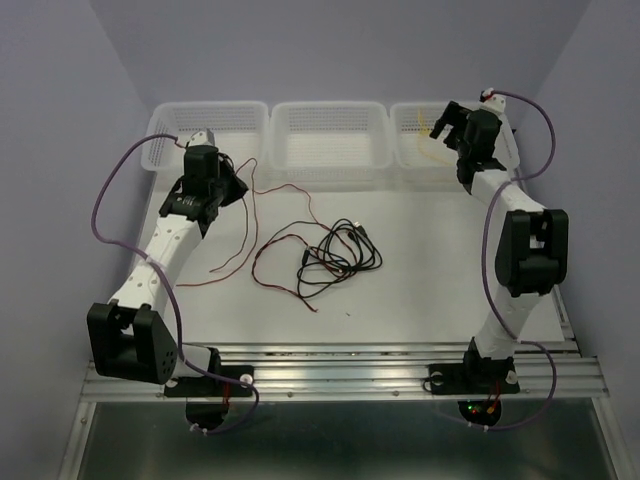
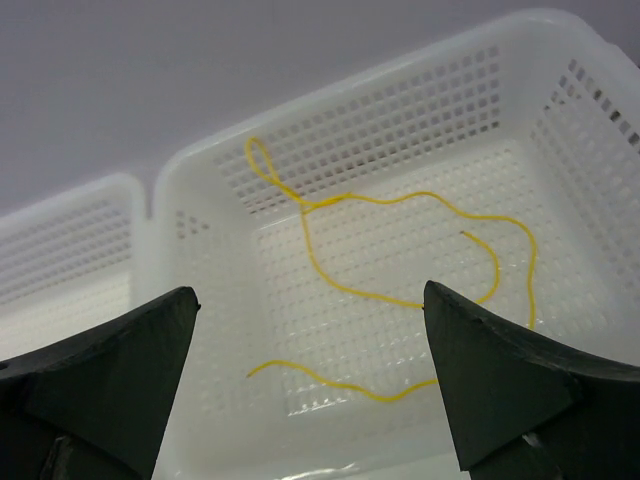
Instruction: Untangle the cables
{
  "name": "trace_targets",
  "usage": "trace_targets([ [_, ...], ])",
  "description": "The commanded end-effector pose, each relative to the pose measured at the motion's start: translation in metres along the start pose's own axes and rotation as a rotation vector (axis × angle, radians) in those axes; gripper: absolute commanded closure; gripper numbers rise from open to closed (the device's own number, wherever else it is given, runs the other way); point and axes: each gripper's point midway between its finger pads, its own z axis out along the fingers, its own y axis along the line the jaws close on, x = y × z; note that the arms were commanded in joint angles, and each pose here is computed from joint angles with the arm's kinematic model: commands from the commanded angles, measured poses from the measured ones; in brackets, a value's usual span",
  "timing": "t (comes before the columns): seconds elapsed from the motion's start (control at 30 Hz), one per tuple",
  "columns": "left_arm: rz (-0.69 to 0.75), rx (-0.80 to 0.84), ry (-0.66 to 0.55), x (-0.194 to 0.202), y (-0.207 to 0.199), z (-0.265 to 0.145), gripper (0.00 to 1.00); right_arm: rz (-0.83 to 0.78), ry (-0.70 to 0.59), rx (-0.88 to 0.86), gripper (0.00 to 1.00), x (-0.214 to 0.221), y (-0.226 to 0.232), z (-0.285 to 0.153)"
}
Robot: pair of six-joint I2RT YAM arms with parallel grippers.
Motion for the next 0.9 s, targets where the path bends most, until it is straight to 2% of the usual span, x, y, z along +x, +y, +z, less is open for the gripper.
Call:
trace_targets([
  [0.0, 0.075, 0.152, -0.119, -0.045, -0.048, -0.035, 1.00, -0.015, -0.159, -0.202, 0.00, -0.069, 0.050, -0.052],
  [0.17, 0.157, 0.291, -0.223, -0.087, -0.099, -0.065, 1.00, 0.038, -0.146, -0.284, 0.00, -0.074, 0.058, -0.096],
  [0.27, 0.201, 0.426, -0.350, -0.137, -0.144, -0.098, 1.00, 0.068, -0.121, -0.340, 0.00, -0.069, 0.062, -0.122],
  [0.3, 0.210, 0.437, -0.342, -0.135, -0.147, -0.093, 1.00, 0.077, -0.115, -0.339, 0.00, -0.066, 0.060, -0.128],
  [0.33, 0.227, 0.498, -0.398, -0.155, -0.165, -0.111, 1.00, 0.086, -0.103, -0.340, 0.00, -0.060, 0.057, -0.137],
  [0.4, 0.231, 0.530, -0.417, -0.168, -0.179, -0.107, 1.00, 0.092, -0.093, -0.352, 0.00, -0.055, 0.055, -0.147],
  [0.43, 0.232, 0.572, -0.472, -0.186, -0.194, -0.122, 1.00, 0.109, -0.084, -0.354, 0.00, -0.052, 0.055, -0.152],
  [0.53, 0.230, 0.681, -0.500, -0.211, -0.228, -0.128, 1.00, 0.130, -0.068, -0.367, 0.00, -0.046, 0.052, -0.169],
  [0.57, 0.229, 0.705, -0.509, -0.217, -0.237, -0.128, 1.00, 0.131, -0.068, -0.367, 0.00, -0.045, 0.051, -0.172],
  [0.6, 0.209, 0.718, -0.478, -0.218, -0.244, -0.107, 1.00, 0.132, -0.069, -0.368, 0.00, -0.043, 0.049, -0.178],
  [0.63, 0.212, 0.780, -0.552, -0.242, -0.261, -0.137, 1.00, 0.133, -0.074, -0.358, 0.00, -0.043, 0.046, -0.181],
  [0.77, 0.165, 0.908, -0.690, -0.282, -0.293, -0.158, 1.00, 0.119, -0.086, -0.329, 0.00, -0.044, 0.038, -0.190],
  [0.87, 0.061, 0.942, -0.799, -0.305, -0.298, -0.160, 1.00, 0.103, -0.078, -0.323, 0.00, -0.038, 0.034, -0.192],
])
